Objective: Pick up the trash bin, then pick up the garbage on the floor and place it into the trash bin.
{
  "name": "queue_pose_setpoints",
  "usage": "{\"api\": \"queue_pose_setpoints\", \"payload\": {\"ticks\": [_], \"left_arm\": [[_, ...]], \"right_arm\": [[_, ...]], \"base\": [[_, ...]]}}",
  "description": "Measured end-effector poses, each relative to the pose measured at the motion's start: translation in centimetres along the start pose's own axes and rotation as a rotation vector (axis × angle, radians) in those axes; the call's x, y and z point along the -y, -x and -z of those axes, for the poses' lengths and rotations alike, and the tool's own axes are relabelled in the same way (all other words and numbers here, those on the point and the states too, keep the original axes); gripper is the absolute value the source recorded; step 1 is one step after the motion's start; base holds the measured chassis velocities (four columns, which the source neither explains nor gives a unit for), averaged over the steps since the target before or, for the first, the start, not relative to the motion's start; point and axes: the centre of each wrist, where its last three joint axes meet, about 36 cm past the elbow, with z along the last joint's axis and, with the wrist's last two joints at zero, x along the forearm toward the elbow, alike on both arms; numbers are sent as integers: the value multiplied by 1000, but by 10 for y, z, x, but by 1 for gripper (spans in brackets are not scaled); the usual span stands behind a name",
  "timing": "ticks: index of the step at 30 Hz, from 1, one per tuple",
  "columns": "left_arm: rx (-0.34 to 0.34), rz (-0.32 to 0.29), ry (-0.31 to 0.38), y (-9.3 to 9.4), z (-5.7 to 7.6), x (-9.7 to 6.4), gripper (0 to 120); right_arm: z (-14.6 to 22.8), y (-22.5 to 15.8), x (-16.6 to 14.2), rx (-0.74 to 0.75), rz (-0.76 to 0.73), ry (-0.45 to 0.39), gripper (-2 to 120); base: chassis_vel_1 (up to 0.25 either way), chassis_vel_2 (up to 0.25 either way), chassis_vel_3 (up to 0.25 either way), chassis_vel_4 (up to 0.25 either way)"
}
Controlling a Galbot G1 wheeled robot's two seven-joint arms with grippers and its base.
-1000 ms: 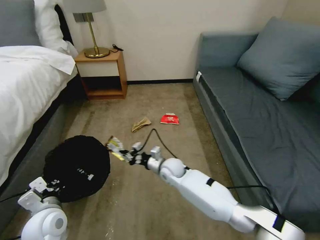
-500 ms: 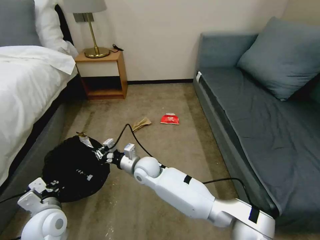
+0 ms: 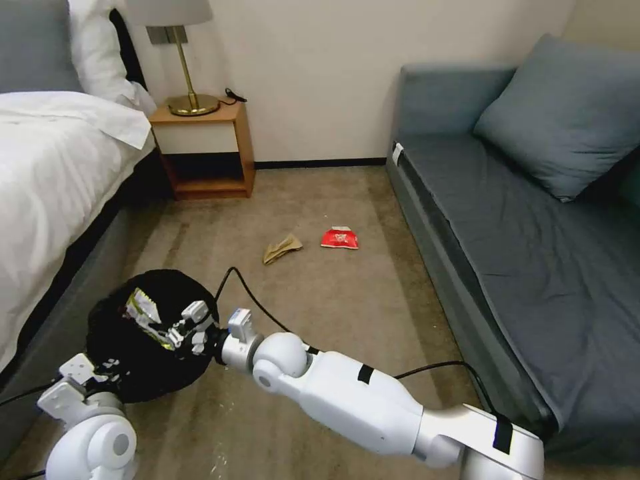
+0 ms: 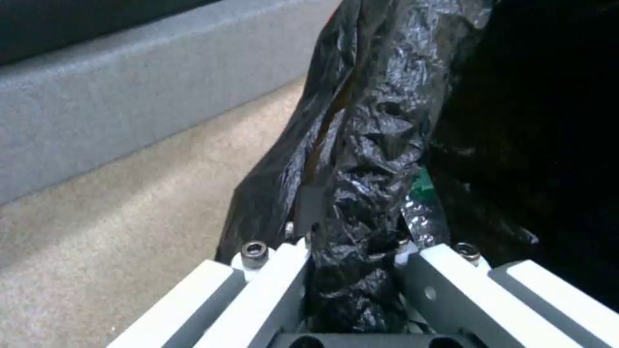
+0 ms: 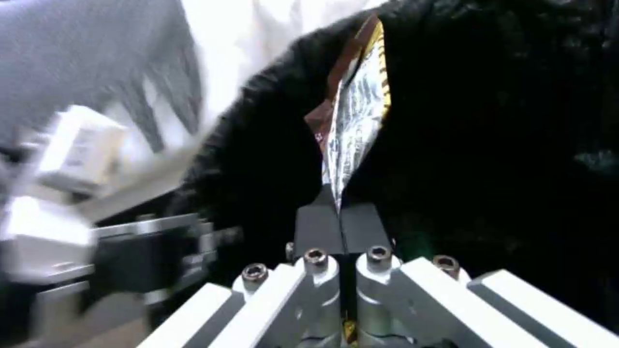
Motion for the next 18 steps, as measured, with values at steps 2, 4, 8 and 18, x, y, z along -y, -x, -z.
{"api": "queue_pose_setpoints", "payload": {"ticks": [2, 4, 8, 18], "left_arm": [[0, -1, -1, -1, 0, 0, 1], [1, -3, -2, -3, 0, 0, 1], [2, -4, -3, -5, 1, 0, 1], [2, -4, -6, -6, 1, -1, 1]], "right_arm": [[-1, 4, 3, -7, -9, -7, 0], [-2, 10, 6, -22, -22, -29, 0], [0, 16, 6, -52, -52, -66, 5], [-6, 16, 6, -57, -94, -84, 44]], "base": [[0, 0, 0, 0], [0, 0, 0, 0], [0, 0, 0, 0], [0, 0, 0, 0]]}}
